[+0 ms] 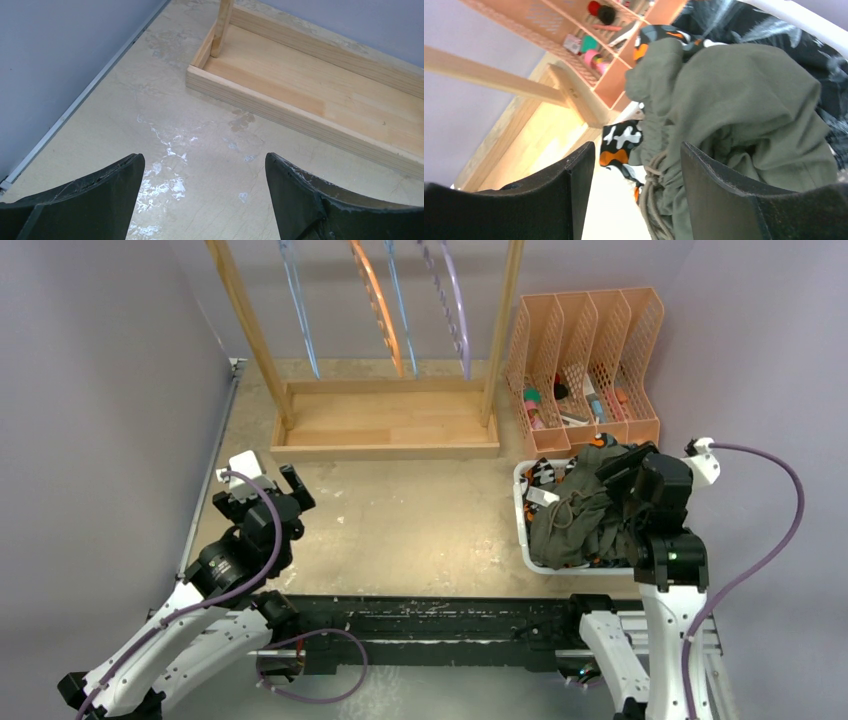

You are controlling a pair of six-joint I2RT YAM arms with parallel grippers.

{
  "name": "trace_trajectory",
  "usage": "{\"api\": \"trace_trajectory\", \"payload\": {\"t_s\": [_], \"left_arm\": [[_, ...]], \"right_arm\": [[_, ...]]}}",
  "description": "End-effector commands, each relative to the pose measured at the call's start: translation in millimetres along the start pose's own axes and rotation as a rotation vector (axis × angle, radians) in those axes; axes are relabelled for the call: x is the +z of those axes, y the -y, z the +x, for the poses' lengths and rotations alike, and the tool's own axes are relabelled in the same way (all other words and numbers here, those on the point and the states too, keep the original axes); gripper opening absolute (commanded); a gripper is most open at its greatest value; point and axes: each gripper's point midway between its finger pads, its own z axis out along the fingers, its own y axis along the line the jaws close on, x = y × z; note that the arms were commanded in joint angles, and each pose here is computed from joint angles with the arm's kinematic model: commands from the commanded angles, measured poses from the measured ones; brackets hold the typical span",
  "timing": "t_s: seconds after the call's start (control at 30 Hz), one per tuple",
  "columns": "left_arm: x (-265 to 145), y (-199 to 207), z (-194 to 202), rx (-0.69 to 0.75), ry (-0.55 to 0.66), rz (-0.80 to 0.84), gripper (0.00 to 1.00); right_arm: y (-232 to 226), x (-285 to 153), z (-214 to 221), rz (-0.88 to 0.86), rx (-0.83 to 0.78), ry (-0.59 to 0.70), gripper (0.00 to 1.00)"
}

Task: Remove the shorts from the hanger
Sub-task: Place the shorts in the basket.

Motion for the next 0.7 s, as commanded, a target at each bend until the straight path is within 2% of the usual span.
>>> {"api": "trace_trajectory", "payload": {"t_s": [0.0, 0.1, 0.23, 0.47, 0.57, 0.67], "left_arm": [[-1, 1, -11, -0.029, 0.026, 0.002, 0.9], [-1, 0, -11, -0.027, 0.026, 0.002, 0.9], [-2, -2, -12, -0.032, 0.03, -0.005, 0.9], [-2, -2, -12, -0.039, 0.032, -0.003, 0.9], [-2, -3, -13, -0.041, 0.034, -0.005, 0.9], [-3, -3, -13, -0.041, 0.034, -0.005, 0.9]], "right_arm": [[-40, -8, -13, -0.207, -0.081, 0.023, 0.63], [-30, 26, 17, -0.127, -0.102, -0.072, 0.63], [27, 70, 70, 0.154, -0.043, -0.159, 0.58], [73, 94, 171, 0.228, 0.08, -0.37, 0.58], [82, 95, 183, 0.258, 0.122, -0.39, 0.58], [81, 86, 156, 0.298, 0.115, -0.317, 0.58]]}}
